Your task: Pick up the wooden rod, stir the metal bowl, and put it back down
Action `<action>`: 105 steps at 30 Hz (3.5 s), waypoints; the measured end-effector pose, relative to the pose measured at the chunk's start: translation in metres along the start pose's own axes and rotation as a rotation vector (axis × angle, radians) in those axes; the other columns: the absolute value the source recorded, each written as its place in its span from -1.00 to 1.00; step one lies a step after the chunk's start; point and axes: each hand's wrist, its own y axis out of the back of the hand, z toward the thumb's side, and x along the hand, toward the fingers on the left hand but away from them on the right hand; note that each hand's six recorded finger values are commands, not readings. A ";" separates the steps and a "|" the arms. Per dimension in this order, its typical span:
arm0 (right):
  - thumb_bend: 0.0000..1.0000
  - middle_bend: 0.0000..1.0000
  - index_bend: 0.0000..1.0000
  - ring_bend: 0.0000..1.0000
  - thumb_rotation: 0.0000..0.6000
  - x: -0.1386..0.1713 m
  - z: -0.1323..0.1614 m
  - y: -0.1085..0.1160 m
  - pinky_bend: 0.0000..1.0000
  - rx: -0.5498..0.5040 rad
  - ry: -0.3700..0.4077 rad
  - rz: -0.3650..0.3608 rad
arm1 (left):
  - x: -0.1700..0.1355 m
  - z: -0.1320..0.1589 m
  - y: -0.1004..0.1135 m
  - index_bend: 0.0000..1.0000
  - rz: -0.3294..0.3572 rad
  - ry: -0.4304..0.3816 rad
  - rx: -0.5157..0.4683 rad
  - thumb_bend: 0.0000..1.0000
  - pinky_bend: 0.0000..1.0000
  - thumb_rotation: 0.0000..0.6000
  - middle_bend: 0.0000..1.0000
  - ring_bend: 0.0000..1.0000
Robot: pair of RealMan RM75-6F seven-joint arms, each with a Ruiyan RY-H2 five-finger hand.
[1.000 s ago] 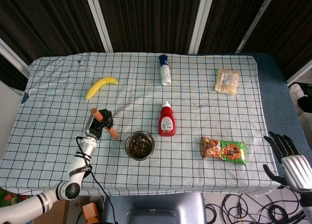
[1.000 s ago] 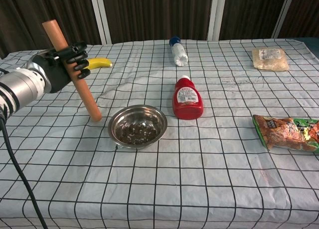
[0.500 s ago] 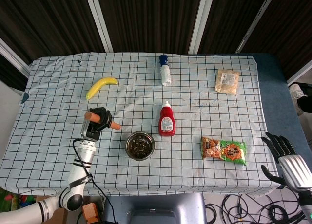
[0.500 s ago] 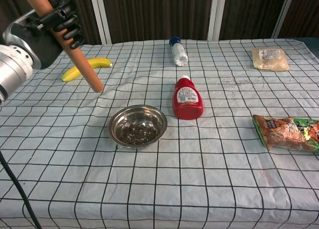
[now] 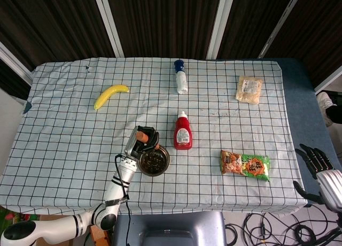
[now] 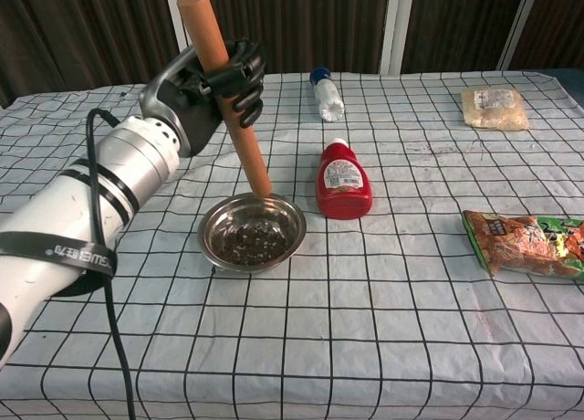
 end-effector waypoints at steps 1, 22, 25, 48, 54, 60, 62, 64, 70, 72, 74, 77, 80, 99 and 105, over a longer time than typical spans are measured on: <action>-0.37 -1.00 -1.00 -1.00 1.00 0.000 -0.001 0.001 -1.00 -0.001 -0.001 -0.001 | -0.001 -0.002 -0.003 0.91 -0.011 0.002 0.002 0.86 1.00 1.00 1.00 0.79; -0.37 -1.00 -1.00 -1.00 1.00 0.006 0.003 0.003 -1.00 0.001 0.019 -0.020 | -0.036 -0.013 -0.003 0.91 -0.091 0.059 0.023 0.92 1.00 1.00 1.00 0.79; -0.37 -1.00 -1.00 -1.00 1.00 0.007 0.005 0.003 -1.00 0.001 0.030 -0.018 | -0.037 -0.019 0.001 0.91 -0.090 0.075 0.030 0.96 1.00 1.00 1.00 0.79; -0.37 -1.00 -1.00 -1.00 1.00 0.011 -0.002 0.013 -1.00 -0.033 0.001 -0.072 | -0.029 -0.017 -0.005 0.92 -0.096 0.032 0.045 0.97 1.00 1.00 1.00 0.79; -0.37 -1.00 -1.00 -1.00 1.00 0.014 -0.005 0.017 -1.00 -0.037 -0.006 -0.086 | -0.029 -0.031 -0.002 0.91 -0.093 0.071 0.065 0.97 1.00 1.00 1.00 0.79; -0.37 -1.00 -1.00 -1.00 1.00 0.014 -0.005 0.017 -1.00 -0.035 -0.008 -0.083 | -0.030 -0.057 0.002 0.92 -0.076 0.131 0.086 0.96 1.00 1.00 1.00 0.79; -0.37 -1.00 -1.00 -1.00 1.00 0.014 -0.005 0.017 -1.00 -0.036 -0.007 -0.083 | -0.029 -0.062 0.000 0.92 -0.073 0.141 0.078 0.96 1.00 1.00 1.00 0.79; -0.37 -1.00 -1.00 -1.00 1.00 0.014 -0.006 0.017 -1.00 -0.037 -0.007 -0.084 | -0.028 -0.060 0.000 0.92 -0.073 0.128 0.072 0.95 1.00 1.00 1.00 0.79; -0.37 -1.00 -1.00 -1.00 1.00 0.012 -0.004 0.015 -1.00 -0.033 0.004 -0.066 | -0.017 -0.026 0.005 0.91 -0.041 -0.007 0.079 0.93 1.00 1.00 1.00 0.79; -0.37 -1.00 -1.00 -1.00 1.00 0.011 -0.003 0.013 -1.00 -0.027 0.006 -0.059 | -0.015 -0.013 0.007 0.91 -0.036 -0.038 0.071 0.92 1.00 1.00 1.00 0.79; -0.37 -1.00 -1.00 -1.00 1.00 0.010 -0.003 0.011 -1.00 -0.020 0.005 -0.051 | -0.013 0.002 0.014 0.90 -0.025 -0.071 0.078 0.88 1.00 1.00 1.00 0.79; -0.37 -1.00 -1.00 -1.00 1.00 0.009 -0.001 0.009 -1.00 -0.015 0.004 -0.046 | -0.016 0.017 0.031 0.89 0.003 -0.111 0.158 0.86 1.00 1.00 1.00 0.79; -0.37 -1.00 -1.00 -1.00 1.00 0.009 0.000 0.008 -1.00 -0.010 0.004 -0.046 | -0.023 0.021 0.054 0.89 0.042 -0.118 0.304 0.85 1.00 1.00 1.00 0.79; -0.37 -1.00 -1.00 -1.00 1.00 0.004 0.008 -0.002 -1.00 0.017 0.021 -0.010 | -0.071 -0.055 0.179 0.50 0.174 0.206 1.179 0.71 0.75 1.00 0.97 0.36; -0.37 -1.00 -1.00 -1.00 1.00 0.005 0.009 -0.003 -1.00 0.021 0.027 -0.005 | -0.073 -0.071 0.177 -0.11 0.153 0.298 1.287 0.25 -0.14 1.00 0.17 -0.43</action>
